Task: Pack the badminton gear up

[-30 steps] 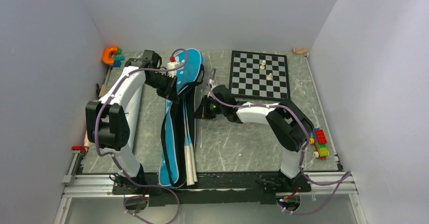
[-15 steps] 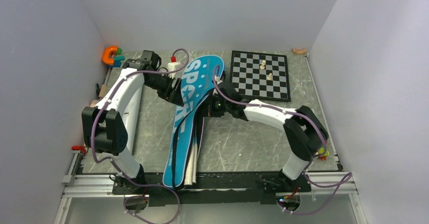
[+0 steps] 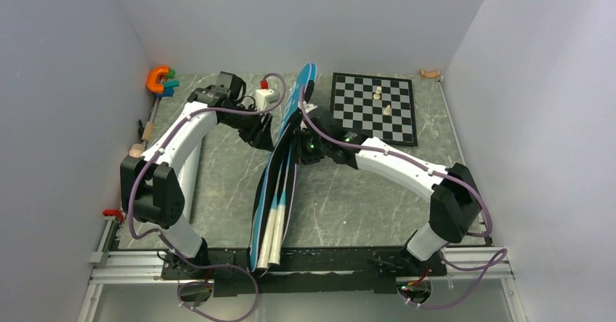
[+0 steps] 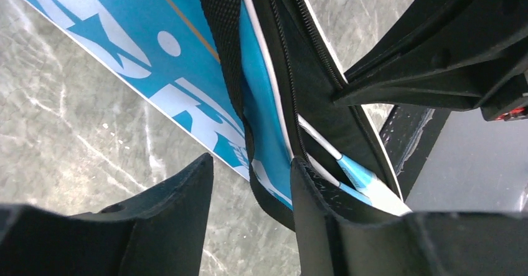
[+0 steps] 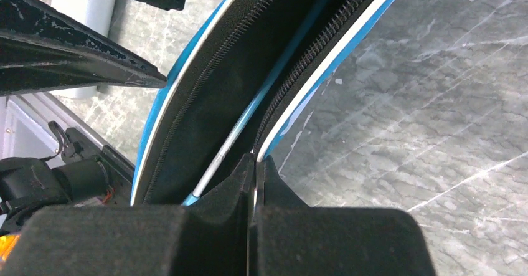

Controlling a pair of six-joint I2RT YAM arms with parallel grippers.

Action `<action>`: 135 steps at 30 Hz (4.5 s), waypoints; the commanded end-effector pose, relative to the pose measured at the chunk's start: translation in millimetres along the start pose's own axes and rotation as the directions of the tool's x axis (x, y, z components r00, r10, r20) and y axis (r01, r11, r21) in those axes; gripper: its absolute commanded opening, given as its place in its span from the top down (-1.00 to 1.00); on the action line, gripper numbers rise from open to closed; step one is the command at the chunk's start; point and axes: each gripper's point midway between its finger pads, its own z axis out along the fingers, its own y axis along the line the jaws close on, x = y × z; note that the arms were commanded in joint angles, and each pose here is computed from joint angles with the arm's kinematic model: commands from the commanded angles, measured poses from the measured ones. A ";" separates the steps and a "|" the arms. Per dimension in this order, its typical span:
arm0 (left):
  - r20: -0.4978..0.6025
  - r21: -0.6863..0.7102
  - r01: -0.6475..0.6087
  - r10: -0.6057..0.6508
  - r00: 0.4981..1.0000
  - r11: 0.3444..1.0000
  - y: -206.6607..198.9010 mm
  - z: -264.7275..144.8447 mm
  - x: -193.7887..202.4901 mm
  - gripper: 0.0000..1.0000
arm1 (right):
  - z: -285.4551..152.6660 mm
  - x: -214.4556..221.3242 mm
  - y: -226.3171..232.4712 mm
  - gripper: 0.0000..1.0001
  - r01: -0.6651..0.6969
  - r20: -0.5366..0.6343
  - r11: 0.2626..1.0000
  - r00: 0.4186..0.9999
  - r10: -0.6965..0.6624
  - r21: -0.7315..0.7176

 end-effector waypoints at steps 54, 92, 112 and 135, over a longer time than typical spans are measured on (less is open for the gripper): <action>0.009 -0.041 -0.145 0.146 0.989 0.989 -55.8 28.7 53.7 0.57 | -0.9 -67.6 76.5 0.95 -0.277 0.070 0.936 0.952 0.298 -0.218; 0.015 -0.032 -0.163 0.163 0.986 0.986 -60.5 0.5 38.6 1.00 | -69.5 -155.2 -63.3 -0.10 -0.198 0.182 0.944 0.951 0.250 -0.263; 0.027 -0.031 -0.151 0.152 0.988 0.988 -59.1 -5.4 32.3 1.00 | -45.0 -139.9 -30.4 0.06 -0.151 0.087 0.777 0.963 0.256 -0.610; 0.035 -0.045 -0.159 0.161 0.986 0.986 -59.3 -8.9 30.0 1.00 | -25.6 -116.6 -38.4 0.50 -0.180 0.041 0.820 0.970 0.240 -0.543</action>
